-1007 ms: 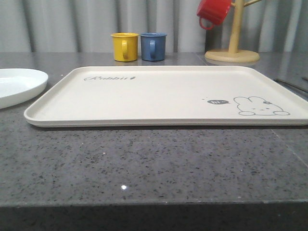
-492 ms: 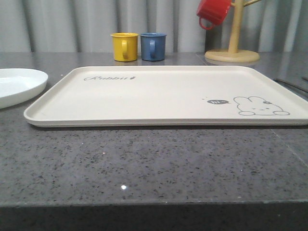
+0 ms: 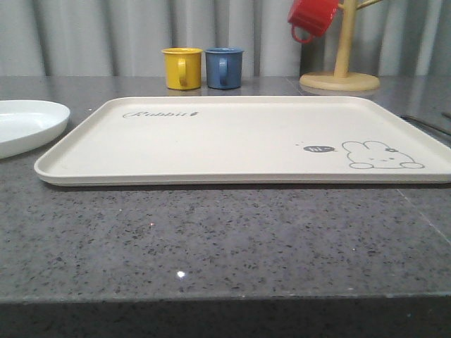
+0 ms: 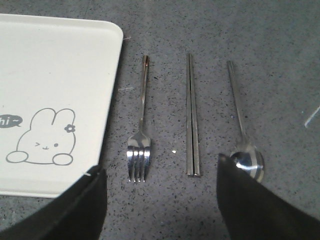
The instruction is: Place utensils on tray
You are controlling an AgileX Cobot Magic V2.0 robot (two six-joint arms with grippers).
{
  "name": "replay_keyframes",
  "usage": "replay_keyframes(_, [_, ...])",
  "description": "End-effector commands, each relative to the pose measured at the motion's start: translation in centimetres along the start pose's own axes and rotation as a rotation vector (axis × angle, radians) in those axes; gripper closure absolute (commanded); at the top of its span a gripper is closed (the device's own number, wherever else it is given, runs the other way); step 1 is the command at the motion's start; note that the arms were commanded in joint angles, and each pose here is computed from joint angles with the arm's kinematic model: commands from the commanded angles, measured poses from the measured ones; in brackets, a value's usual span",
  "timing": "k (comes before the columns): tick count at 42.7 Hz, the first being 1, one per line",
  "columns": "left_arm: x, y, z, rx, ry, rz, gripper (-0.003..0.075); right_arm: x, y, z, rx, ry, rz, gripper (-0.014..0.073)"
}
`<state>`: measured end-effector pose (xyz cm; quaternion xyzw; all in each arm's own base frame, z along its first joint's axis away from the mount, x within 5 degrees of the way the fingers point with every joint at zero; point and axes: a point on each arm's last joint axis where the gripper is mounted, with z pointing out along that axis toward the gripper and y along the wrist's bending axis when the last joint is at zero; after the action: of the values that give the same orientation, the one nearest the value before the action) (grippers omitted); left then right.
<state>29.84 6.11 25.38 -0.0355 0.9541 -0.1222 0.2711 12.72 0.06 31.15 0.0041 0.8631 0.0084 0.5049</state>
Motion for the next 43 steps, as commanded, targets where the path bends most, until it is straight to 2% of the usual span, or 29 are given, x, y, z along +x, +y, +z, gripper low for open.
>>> replay_keyframes(1, [-1.5, -0.2, -1.1, -0.001, -0.095, -0.007, 0.0288, -1.5, -0.1, -0.4, 0.012, -0.096, -0.014, 0.0098])
replay_keyframes(12, [-1.6, 0.0, -0.8, -0.009, -0.099, -0.011, 0.0612, -1.5, -0.1, -0.4, 0.012, -0.096, -0.014, 0.0098])
replay_keyframes(18, [-1.6, 0.0, -0.8, -0.011, -0.099, -0.01, 0.0743, -1.5, -0.1, -0.4, 0.012, -0.096, -0.014, 0.0098])
replay_keyframes(24, [-1.7, -0.2, -1.3, -0.013, -0.115, -0.004, 0.0741, -1.5, -0.1, -0.4, 0.012, -0.096, -0.014, 0.0098])
replay_keyframes(30, [-2.9, -1.1, -3.5, 0.007, -0.18, 0.016, 0.0741, -1.5, -0.1, -0.4, 0.012, -0.096, -0.014, 0.0098])
replay_keyframes(36, [-4.4, -3.4, -6.4, 0.091, -0.25, 0.037, 0.0741, -1.5, -0.1, -0.4, 0.012, -0.096, -0.014, 0.0098])
replay_keyframes(43, [-5.0, -7.2, -7.4, 0.21, -0.242, 0.12, 0.0741, -1.5, -0.1, -0.4, 0.012, -0.096, -0.014, 0.0098])
